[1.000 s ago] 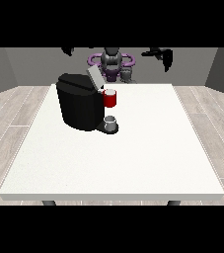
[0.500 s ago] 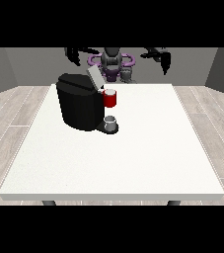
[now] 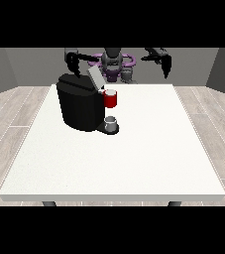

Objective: Insert the coffee pod into the coffee machine and close the lid

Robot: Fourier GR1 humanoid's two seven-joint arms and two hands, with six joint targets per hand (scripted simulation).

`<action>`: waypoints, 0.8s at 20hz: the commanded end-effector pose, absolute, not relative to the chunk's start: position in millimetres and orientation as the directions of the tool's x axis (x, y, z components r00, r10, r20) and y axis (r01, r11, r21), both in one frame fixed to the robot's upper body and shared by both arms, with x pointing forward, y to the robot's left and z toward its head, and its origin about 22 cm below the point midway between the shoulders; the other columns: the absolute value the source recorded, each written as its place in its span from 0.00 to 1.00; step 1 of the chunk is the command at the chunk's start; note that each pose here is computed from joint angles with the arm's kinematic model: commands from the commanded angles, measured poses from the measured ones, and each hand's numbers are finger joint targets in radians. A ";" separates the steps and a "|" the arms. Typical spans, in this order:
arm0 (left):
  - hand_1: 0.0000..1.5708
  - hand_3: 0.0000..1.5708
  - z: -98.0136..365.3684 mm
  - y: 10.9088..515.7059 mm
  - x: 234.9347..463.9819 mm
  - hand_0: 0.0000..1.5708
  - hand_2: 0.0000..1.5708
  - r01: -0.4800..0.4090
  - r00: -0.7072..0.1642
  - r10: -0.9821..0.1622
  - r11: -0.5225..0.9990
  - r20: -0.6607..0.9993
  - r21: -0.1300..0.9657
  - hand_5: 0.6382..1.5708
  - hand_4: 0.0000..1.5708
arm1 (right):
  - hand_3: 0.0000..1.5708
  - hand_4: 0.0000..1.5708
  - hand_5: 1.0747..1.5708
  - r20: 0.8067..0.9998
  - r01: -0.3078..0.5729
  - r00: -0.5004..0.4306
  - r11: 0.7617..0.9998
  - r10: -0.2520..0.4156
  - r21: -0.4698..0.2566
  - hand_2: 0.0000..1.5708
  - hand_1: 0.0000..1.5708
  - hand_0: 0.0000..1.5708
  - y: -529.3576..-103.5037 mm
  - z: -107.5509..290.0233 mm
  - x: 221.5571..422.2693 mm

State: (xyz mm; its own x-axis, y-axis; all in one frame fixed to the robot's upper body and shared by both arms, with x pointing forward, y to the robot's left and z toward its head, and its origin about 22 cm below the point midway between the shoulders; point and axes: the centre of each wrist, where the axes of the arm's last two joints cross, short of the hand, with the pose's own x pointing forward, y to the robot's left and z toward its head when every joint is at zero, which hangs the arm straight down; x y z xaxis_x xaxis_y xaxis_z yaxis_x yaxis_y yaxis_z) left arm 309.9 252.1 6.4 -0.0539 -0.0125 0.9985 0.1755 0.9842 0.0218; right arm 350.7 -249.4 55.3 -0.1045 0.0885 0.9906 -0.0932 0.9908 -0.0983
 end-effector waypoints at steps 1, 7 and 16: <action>0.00 0.00 3.7 254.2 290.4 0.00 0.00 0.180 -0.061 -0.016 0.983 0.998 0.027 1.00 0.00 | 0.00 0.00 1.00 0.990 -0.073 -0.094 0.991 0.105 -0.112 0.00 0.00 0.00 -250.8 60.6 363.4; 0.00 0.00 46.9 263.3 314.8 0.00 0.00 0.162 -0.118 0.001 0.987 0.993 0.018 1.00 0.00 | 0.00 0.00 1.00 0.979 -0.118 -0.145 0.980 0.141 -0.158 0.00 0.00 0.00 -247.7 78.4 379.4; 0.00 0.00 40.2 267.5 305.9 0.00 0.00 0.106 -0.108 -0.036 0.993 0.994 0.048 1.00 0.00 | 0.00 0.00 1.00 0.978 -0.168 -0.147 0.971 0.147 -0.171 0.00 0.00 0.00 -226.3 59.8 381.8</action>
State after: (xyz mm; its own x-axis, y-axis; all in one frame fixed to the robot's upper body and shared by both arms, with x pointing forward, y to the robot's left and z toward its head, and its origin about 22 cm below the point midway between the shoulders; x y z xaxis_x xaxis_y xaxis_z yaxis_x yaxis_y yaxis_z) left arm 302.4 260.5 26.9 -0.1145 -0.0278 0.9930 0.1222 0.9916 0.0418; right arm 380.2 -228.0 69.4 -0.1708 0.1394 0.9754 -0.1376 0.9769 -0.1637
